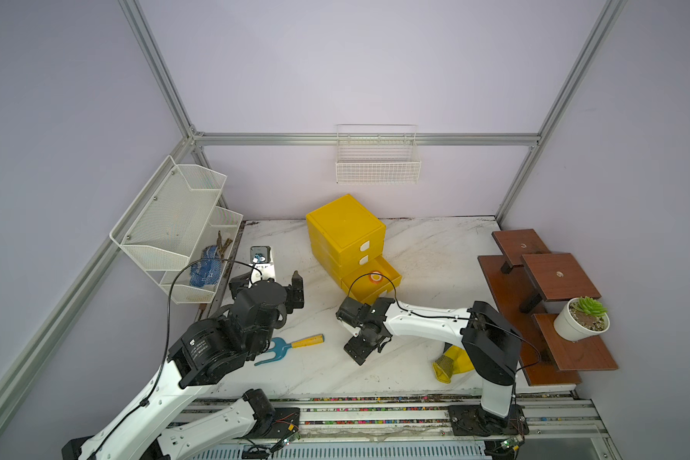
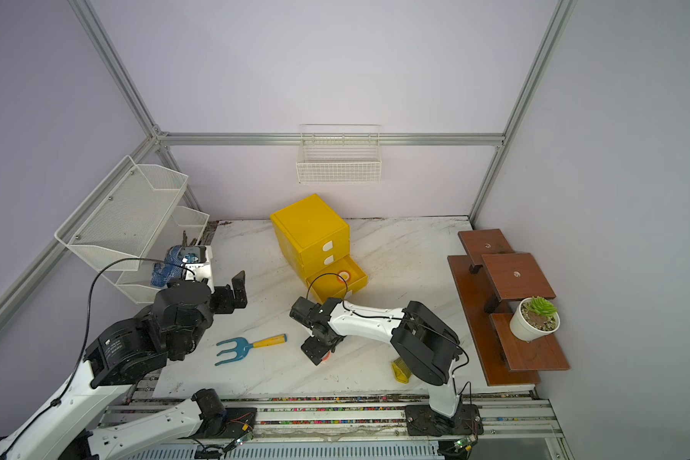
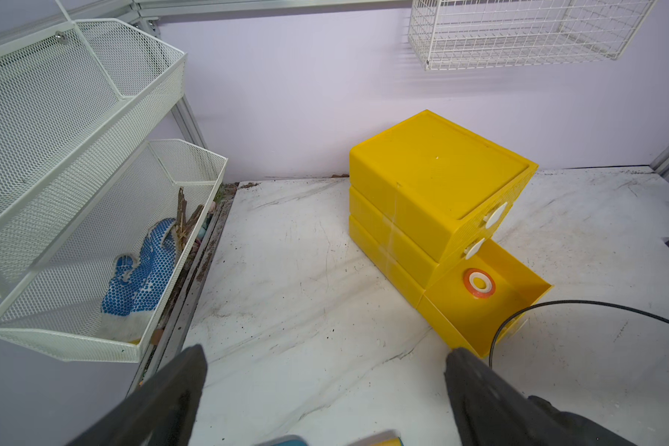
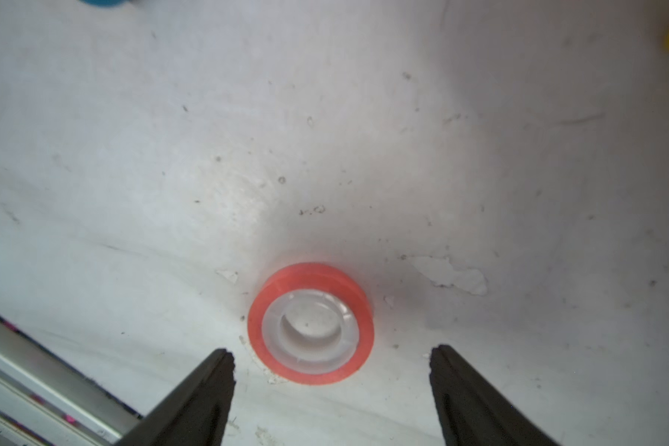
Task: Place the transparent tape into the drawer according to color
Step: Move the tape to the center of the board, then pick up the tape from the drawer.
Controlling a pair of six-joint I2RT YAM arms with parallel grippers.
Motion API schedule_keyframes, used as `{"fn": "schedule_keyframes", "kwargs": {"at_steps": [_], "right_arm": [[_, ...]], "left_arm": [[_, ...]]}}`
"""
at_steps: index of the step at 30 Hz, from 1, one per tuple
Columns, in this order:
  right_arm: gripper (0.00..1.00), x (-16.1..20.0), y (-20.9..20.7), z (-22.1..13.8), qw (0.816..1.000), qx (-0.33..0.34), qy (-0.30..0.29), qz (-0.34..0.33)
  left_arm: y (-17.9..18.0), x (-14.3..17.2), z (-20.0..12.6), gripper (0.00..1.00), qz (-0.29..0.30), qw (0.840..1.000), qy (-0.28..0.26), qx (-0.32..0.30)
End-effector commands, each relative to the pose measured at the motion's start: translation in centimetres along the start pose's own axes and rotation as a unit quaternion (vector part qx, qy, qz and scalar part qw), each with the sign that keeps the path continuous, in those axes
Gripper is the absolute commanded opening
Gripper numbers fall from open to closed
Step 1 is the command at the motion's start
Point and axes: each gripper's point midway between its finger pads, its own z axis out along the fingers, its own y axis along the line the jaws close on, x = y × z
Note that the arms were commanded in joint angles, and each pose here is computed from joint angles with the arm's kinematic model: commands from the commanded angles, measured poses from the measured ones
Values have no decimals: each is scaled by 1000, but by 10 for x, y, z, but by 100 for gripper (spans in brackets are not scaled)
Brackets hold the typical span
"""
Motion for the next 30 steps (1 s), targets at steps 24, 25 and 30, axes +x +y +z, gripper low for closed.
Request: {"fn": "schedule_keyframes", "kwargs": {"at_steps": [24, 25, 30], "right_arm": [[60, 7, 8, 26, 999, 20, 43, 1], [59, 4, 8, 25, 999, 19, 36, 2], [52, -13, 14, 12, 1000, 4, -4, 3]], "left_arm": [[9, -1, -4, 100, 14, 1000, -18, -5], [11, -1, -5, 100, 13, 1000, -20, -6], [12, 0, -5, 100, 13, 1000, -20, -6]]}}
